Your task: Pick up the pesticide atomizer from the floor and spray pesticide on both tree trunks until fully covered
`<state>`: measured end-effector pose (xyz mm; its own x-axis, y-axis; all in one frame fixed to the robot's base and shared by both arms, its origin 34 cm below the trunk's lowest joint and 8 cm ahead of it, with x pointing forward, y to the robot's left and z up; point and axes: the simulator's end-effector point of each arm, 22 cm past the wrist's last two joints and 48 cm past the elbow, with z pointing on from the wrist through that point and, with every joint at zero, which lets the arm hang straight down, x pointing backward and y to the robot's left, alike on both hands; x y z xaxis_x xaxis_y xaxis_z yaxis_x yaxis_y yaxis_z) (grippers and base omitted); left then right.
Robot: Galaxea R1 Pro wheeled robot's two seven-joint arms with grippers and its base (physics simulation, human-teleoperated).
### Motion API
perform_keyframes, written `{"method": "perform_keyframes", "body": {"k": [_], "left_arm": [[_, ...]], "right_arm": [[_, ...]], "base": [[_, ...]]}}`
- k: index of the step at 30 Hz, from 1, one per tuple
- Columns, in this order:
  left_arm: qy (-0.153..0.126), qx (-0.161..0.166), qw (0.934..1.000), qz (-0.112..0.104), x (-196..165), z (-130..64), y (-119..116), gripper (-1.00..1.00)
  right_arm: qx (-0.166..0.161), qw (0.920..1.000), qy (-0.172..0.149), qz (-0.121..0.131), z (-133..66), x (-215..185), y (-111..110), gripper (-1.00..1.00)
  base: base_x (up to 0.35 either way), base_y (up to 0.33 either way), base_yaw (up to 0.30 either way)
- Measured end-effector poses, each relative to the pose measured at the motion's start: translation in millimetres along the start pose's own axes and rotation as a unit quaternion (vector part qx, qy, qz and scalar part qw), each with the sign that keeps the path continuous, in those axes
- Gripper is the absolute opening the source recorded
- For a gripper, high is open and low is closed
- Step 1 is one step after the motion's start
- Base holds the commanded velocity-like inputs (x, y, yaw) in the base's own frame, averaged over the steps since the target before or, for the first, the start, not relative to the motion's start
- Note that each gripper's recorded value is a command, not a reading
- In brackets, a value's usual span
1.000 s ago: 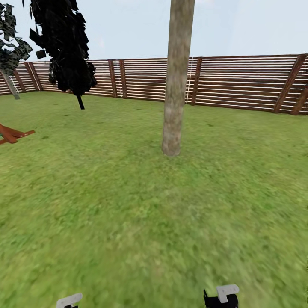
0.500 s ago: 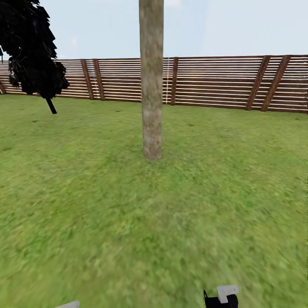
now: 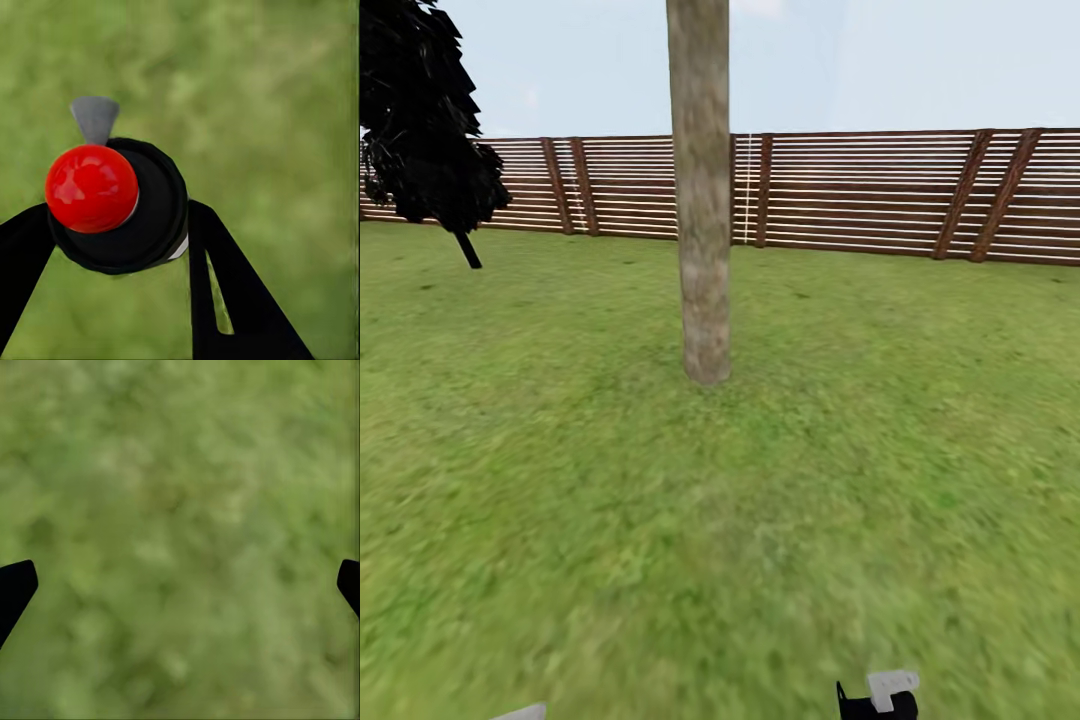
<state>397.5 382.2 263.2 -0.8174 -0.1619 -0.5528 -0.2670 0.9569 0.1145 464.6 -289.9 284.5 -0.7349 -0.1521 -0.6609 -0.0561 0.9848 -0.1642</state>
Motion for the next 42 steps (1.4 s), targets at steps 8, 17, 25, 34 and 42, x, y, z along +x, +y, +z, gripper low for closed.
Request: {"method": "perform_keyframes", "body": {"k": [8, 17, 25, 34, 42], "left_arm": [[0.000, -0.001, 1.0000, -0.001, 0.2, 0.0, 0.7, -1.00], [0.001, -0.001, 1.0000, 0.000, 0.8, -0.1, 0.6, -1.00], [0.001, 0.000, 1.0000, -0.001, 0.8, -0.2, -0.1, -1.00], [0.001, 0.000, 1.0000, -0.001, 0.8, -0.2, -0.2, -1.00], [0.001, 0.000, 1.0000, -0.001, 0.8, -0.2, -0.2, -1.00]], "right_arm": [[0.000, 1.0000, 0.000, 0.000, 0.0, 0.0, 0.3, 1.00], [-0.001, 1.0000, 0.000, 0.000, 0.0, 0.0, 0.4, 1.00], [0.000, 1.0000, 0.000, 0.000, 0.0, -0.2, 0.3, 1.00], [0.000, 1.0000, 0.000, 0.000, 0.0, 0.0, 0.3, 1.00], [0.000, 1.0000, 0.000, 0.000, 0.1, -0.1, 0.2, 1.00]], "base": [[0.319, -0.120, 0.000], [0.334, -0.068, 0.000], [0.338, -0.001, 0.014], [0.338, 0.000, 0.050], [0.339, 0.000, 0.000]]}}
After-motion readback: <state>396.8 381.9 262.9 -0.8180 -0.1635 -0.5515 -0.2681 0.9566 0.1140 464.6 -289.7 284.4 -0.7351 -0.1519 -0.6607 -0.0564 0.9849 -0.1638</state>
